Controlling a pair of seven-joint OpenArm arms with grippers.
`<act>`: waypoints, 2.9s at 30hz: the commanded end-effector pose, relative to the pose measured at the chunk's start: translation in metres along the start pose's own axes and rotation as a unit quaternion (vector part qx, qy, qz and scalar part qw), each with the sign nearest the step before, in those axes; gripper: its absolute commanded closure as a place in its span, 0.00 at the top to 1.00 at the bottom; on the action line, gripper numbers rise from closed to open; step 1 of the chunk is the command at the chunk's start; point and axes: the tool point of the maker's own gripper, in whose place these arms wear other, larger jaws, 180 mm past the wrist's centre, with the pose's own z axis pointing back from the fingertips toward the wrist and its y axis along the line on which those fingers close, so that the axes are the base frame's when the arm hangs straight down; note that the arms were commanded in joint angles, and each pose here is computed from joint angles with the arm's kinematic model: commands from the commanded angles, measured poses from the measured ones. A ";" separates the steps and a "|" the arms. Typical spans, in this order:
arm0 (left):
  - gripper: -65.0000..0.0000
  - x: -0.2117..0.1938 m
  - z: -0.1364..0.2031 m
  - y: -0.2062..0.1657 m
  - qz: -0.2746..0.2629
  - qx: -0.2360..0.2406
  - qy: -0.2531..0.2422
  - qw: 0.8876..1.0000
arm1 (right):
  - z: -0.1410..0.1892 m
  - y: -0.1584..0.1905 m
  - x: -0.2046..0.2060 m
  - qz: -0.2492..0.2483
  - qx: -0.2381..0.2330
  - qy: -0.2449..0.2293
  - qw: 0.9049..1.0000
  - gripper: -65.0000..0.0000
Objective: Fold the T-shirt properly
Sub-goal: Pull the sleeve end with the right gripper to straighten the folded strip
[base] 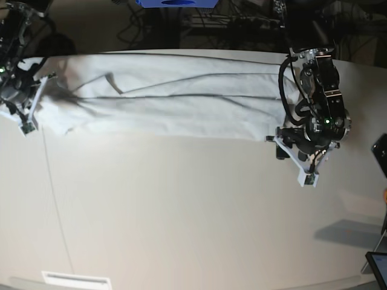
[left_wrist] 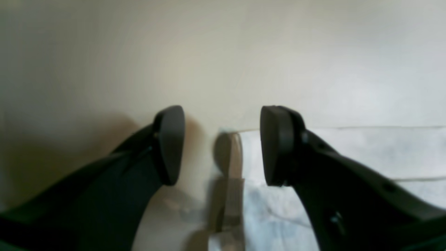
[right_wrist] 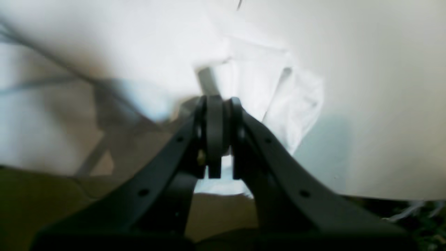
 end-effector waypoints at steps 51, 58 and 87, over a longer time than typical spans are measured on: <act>0.52 0.030 0.012 -0.037 -0.020 -0.049 -0.079 0.995 | 0.031 -0.015 -0.073 -0.124 0.055 -0.007 0.991 0.43; 0.52 0.015 0.029 -0.111 -0.075 -0.144 -0.109 0.981 | 0.036 -0.023 -0.048 -0.117 0.041 -0.055 0.991 0.42; 0.12 -0.103 -0.010 -0.141 -0.066 -0.191 0.033 0.979 | -0.039 0.038 -0.051 -0.195 0.167 -0.044 0.966 0.00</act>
